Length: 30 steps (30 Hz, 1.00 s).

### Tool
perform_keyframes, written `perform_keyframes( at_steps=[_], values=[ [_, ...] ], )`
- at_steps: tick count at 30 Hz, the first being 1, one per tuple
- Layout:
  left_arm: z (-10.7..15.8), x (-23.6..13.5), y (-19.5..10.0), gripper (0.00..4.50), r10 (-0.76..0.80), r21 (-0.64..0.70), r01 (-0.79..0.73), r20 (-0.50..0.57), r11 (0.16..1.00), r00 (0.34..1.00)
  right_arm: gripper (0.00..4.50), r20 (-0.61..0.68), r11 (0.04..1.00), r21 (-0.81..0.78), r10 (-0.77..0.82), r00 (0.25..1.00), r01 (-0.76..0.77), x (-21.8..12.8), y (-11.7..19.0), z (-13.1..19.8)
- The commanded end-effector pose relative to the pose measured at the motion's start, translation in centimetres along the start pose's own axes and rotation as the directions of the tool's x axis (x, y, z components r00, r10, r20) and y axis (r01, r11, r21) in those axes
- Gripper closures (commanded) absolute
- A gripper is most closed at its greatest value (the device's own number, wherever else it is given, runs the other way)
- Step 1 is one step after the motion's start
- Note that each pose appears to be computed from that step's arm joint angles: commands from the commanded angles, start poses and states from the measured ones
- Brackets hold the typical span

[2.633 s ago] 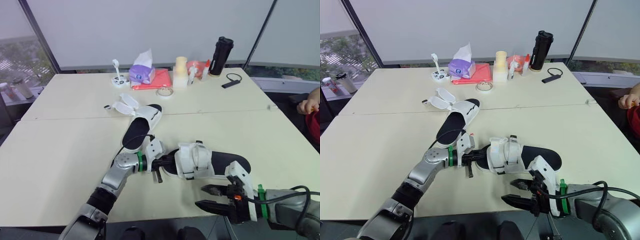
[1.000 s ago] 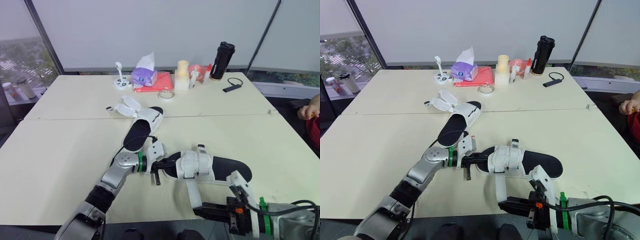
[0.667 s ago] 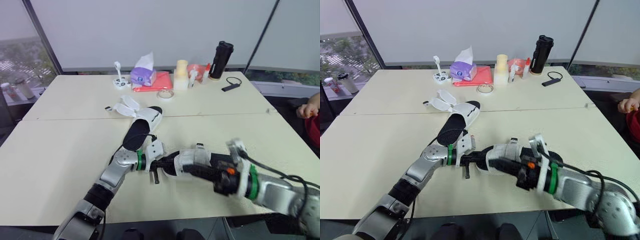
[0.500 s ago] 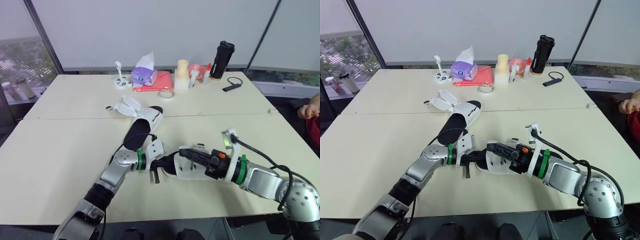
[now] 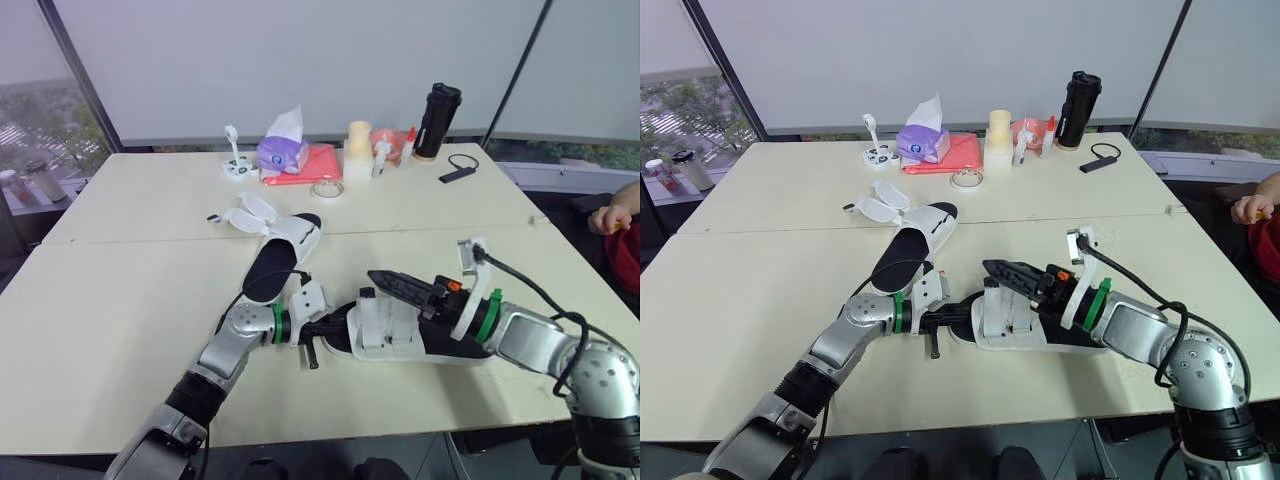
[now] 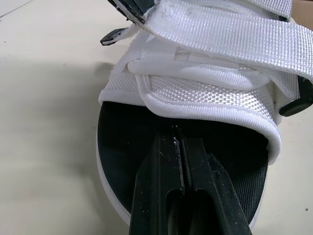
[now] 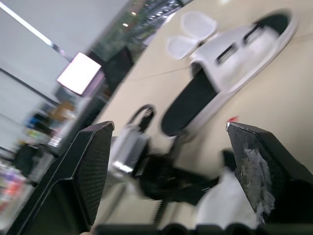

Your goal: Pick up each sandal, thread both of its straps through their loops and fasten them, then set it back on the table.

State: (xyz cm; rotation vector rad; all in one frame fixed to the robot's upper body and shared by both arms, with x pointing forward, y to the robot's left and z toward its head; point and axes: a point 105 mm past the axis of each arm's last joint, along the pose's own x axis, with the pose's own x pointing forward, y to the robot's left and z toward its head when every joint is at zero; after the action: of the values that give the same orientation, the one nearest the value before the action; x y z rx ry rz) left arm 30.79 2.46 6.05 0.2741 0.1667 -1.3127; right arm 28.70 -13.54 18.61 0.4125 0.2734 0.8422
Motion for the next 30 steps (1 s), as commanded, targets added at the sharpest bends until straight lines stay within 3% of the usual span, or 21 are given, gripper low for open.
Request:
perform_keyframes(
  at_steps=[1,5,9,15,18,24,30],
  values=[
    [-7.9,-1.3,-1.9,4.50,-0.037,-0.167,-0.010,-0.274,0.986,0.961,0.46,-0.092,0.947,-0.321,-0.043,0.995,0.012,0.2,-0.7,0.6],
    [-7.9,-1.0,-1.8,4.50,-0.043,-0.162,-0.002,-0.275,0.987,0.961,0.46,-0.210,0.917,-0.392,-0.013,0.978,-0.072,1.1,-2.2,0.1],
    [-8.0,-1.0,-1.8,4.50,-0.037,-0.160,-0.008,-0.274,0.987,0.961,0.46,-0.305,0.926,-0.332,0.072,0.950,-0.177,1.8,-2.6,-0.7],
    [-8.1,-1.0,-1.7,4.50,-0.020,-0.173,-0.028,-0.271,0.985,0.962,0.46,-0.339,0.940,-0.241,0.150,0.929,-0.240,2.8,-2.7,-1.0],
    [-8.1,-1.2,-1.6,4.50,0.008,-0.165,-0.052,-0.260,0.985,0.966,1.36,-0.421,0.933,-0.215,0.179,0.889,-0.289,2.8,-2.7,-2.5],
    [-8.0,-1.3,-1.4,4.50,0.029,-0.174,-0.073,-0.240,0.982,0.970,4.46,-0.436,0.924,-0.207,0.207,0.876,-0.321,2.7,-2.2,-2.7],
    [-8.0,-1.3,-1.4,4.50,0.027,-0.172,-0.070,-0.244,0.983,0.969,4.46,-0.254,0.915,-0.193,0.302,0.919,-0.354,2.5,-0.3,1.2]
  ],
)
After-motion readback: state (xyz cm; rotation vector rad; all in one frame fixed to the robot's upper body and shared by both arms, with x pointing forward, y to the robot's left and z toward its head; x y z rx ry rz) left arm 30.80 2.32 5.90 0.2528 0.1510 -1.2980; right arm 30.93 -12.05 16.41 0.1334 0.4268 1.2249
